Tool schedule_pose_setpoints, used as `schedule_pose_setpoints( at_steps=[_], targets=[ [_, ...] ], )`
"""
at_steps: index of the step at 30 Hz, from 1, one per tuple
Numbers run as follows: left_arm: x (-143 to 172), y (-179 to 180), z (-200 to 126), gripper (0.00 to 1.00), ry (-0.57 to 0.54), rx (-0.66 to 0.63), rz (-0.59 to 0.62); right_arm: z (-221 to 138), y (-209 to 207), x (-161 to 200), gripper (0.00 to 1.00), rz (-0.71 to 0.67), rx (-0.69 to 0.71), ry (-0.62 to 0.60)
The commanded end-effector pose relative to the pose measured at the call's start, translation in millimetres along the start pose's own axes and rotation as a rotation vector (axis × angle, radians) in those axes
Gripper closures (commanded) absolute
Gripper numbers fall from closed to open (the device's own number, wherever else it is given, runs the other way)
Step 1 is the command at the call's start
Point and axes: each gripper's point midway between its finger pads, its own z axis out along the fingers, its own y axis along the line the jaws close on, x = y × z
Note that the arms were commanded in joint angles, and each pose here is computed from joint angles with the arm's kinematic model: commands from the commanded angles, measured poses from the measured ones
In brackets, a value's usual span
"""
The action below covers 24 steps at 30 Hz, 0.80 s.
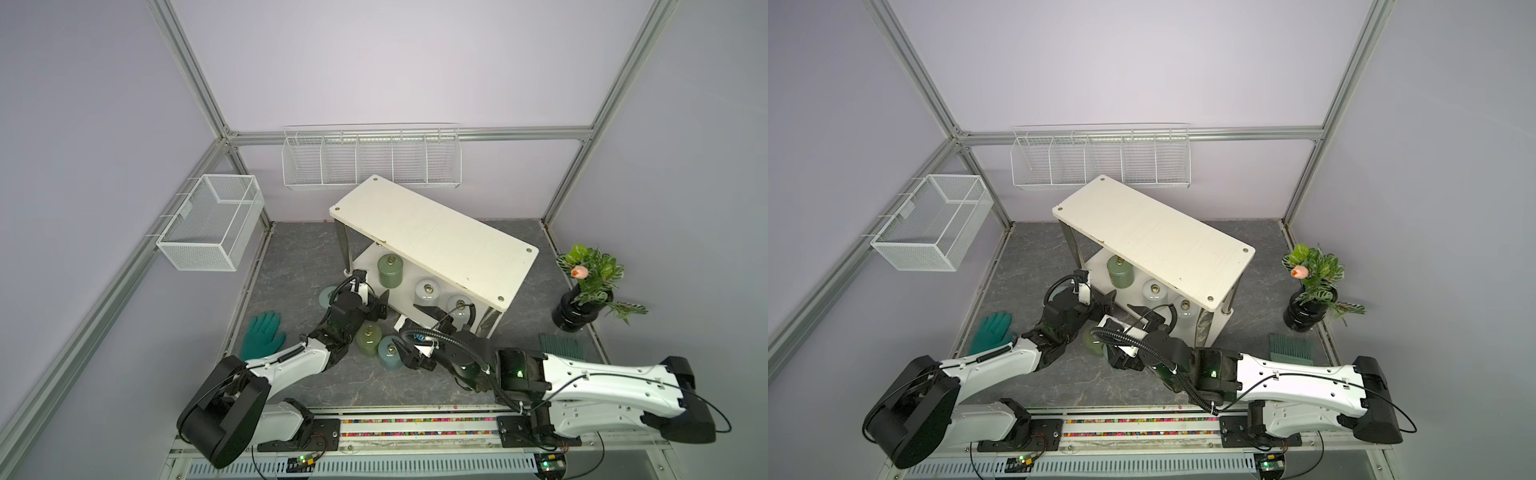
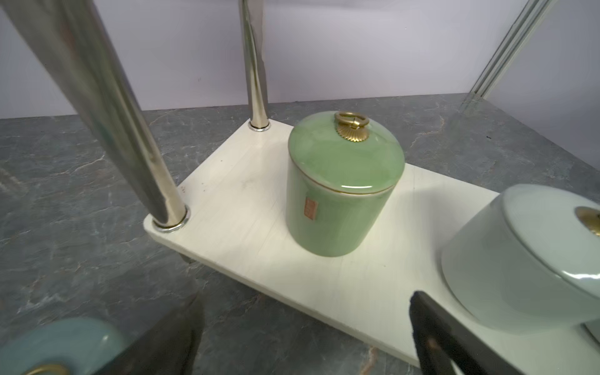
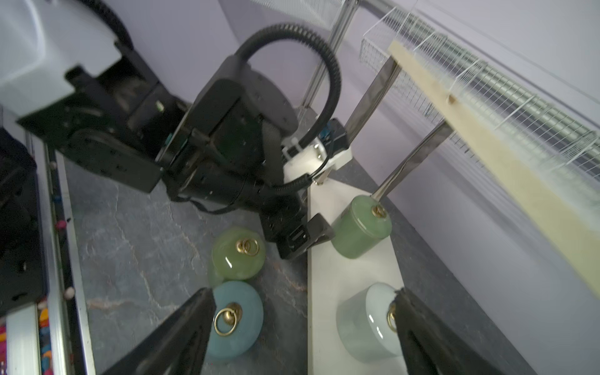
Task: Remove the tea canisters from the shelf
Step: Place the tea canister at the center of the board, then pick up the tea canister from the shelf.
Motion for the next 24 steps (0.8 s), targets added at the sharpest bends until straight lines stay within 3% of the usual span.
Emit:
schedule_pose_setpoints(
  at_steps=[1, 10, 24],
  targets=[
    [-26, -14, 10, 0.01, -0.090, 0.064, 0.007, -7, 6, 22, 0.11, 0.045, -0.024, 0.020],
    [-23, -17, 29, 0.01, -0.132, 0.097, -0.028, -25, -9, 54, 0.11, 0.118, 0.034, 0.033],
    [-24, -17, 68, 0.01, -0.089, 0.142, -0.078, -28, -20, 59, 0.11, 0.101, 0.090, 0.038]
  ],
)
